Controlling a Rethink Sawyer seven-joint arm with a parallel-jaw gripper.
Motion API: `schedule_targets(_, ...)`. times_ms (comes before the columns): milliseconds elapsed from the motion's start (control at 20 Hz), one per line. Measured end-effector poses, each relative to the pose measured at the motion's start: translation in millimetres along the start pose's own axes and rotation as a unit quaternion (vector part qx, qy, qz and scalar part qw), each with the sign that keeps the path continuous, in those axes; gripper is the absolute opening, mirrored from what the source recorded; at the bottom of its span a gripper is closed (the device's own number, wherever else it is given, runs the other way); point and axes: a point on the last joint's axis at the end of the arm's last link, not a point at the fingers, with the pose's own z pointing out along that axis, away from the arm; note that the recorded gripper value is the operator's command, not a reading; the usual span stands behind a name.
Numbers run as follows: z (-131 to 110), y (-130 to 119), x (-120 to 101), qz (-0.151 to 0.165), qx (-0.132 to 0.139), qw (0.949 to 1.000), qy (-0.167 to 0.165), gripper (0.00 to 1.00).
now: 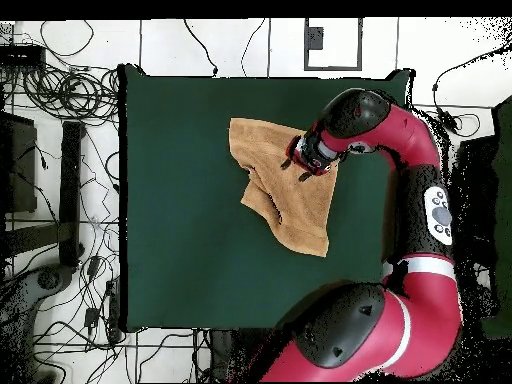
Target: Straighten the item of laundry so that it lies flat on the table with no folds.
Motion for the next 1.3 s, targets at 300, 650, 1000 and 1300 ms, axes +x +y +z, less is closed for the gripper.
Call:
schedule_targets(300, 5.6, -13.5, -62.3, -0.002, 0.032, 0.9846, -0.172, 1.00)
schedule_targets(650, 2.4, -14.8, -85.4, 0.004, 0.021, 0.9754, -0.219, 1.00)
schedule_targets(1000, 1.3, -11.1, -94.3, 0.006, 0.025, 0.9718, -0.234, 1.00)
schedule_targets(1300, 1.1, 7.4, -102.1, -0.019, 0.077, 0.9534, -0.291, 1.00)
